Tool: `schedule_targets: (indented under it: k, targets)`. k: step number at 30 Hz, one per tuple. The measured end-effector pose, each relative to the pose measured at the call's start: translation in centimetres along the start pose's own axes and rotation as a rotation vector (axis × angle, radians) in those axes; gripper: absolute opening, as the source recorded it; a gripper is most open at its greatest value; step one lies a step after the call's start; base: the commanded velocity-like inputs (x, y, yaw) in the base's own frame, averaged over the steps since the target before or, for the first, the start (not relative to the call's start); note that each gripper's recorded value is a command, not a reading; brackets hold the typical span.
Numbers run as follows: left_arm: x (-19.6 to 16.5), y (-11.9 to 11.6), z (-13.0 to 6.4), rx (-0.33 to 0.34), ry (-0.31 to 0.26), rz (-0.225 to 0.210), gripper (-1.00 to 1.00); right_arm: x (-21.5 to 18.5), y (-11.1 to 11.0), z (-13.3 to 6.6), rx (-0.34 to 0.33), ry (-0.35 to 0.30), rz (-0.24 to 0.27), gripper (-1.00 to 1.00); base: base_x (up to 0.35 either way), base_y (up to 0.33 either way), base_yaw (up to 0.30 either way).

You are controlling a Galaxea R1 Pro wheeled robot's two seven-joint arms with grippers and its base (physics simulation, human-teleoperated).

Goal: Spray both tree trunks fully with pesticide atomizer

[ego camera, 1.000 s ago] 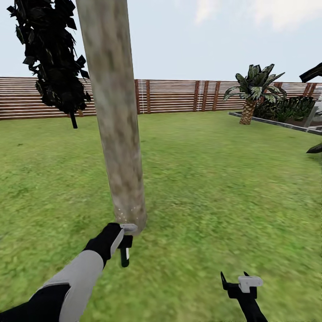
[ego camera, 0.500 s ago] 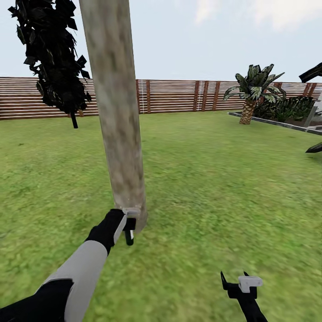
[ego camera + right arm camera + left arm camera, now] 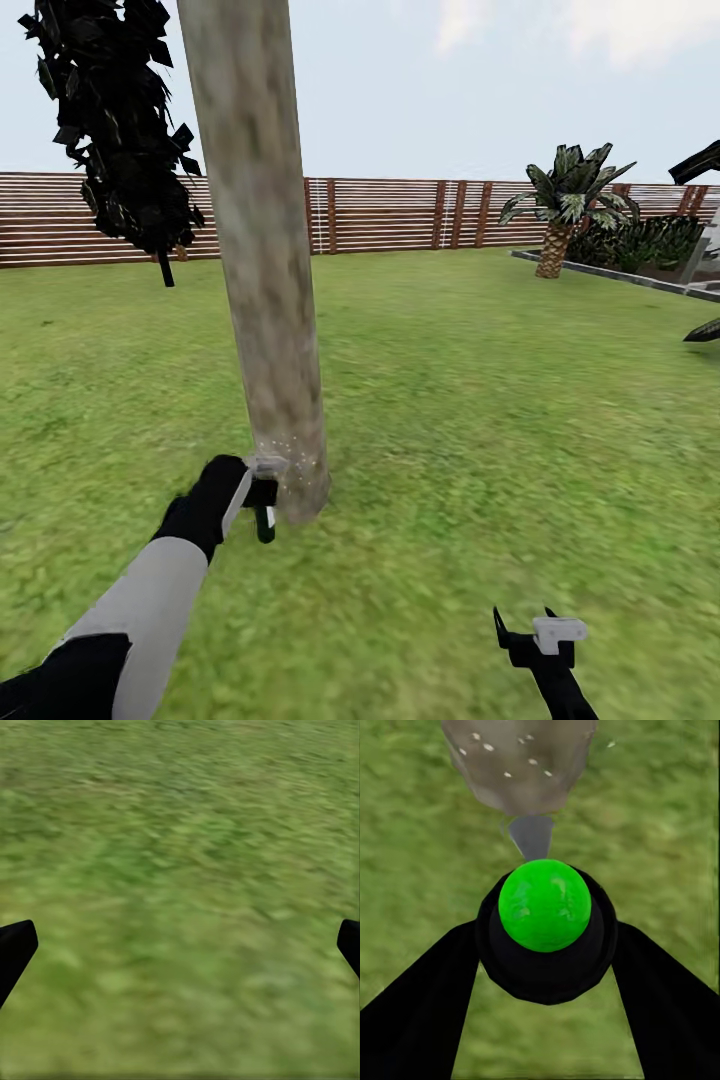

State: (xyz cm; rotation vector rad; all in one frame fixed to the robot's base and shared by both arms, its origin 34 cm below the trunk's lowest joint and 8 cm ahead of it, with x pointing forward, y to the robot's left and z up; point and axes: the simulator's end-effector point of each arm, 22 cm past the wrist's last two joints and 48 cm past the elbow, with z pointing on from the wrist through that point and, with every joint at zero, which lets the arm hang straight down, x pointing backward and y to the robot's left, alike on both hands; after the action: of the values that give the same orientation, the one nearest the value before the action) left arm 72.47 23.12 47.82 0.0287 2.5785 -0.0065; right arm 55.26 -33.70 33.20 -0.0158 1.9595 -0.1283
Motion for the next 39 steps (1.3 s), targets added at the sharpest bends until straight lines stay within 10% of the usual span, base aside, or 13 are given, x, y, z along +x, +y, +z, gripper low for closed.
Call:
schedule_targets:
  k: [3, 7, 13, 16, 27, 39]
  targets:
    - [2.4, -3.6, 0.7, 0.048, 0.029, 0.162, -1.00, 0.0, 0.0, 0.0, 0.000, 0.000, 0.001, 1.00, 0.000, 0.000, -0.003]
    - [3.0, -3.2, 0.9, 0.035, 0.040, 0.190, -1.00, 0.0, 0.0, 0.0, -0.001, 0.001, 0.000, 1.00, 0.000, 0.000, -0.198]
    - [3.7, 10.1, 0.6, -0.093, 0.059, 0.007, -1.00, 0.1, 0.1, 0.0, -0.003, 0.002, -0.001, 1.00, 0.000, 0.000, -0.184]
    - [3.8, 11.1, 0.5, -0.083, 0.057, -0.029, -1.00, 0.1, 0.1, 0.0, -0.002, 0.002, -0.001, 1.00, 0.000, 0.000, -0.018]
    - [3.2, -2.5, 0.6, 0.075, 0.067, 0.079, -1.00, 0.0, 0.0, 0.0, -0.001, 0.001, -0.001, 1.00, 0.000, 0.000, -0.001]
    - [-0.8, -1.8, -2.6, 0.050, 0.005, 0.079, -1.00, 0.0, 0.0, 0.0, -0.001, 0.001, 0.000, 1.00, -0.167, 0.048, 0.000]
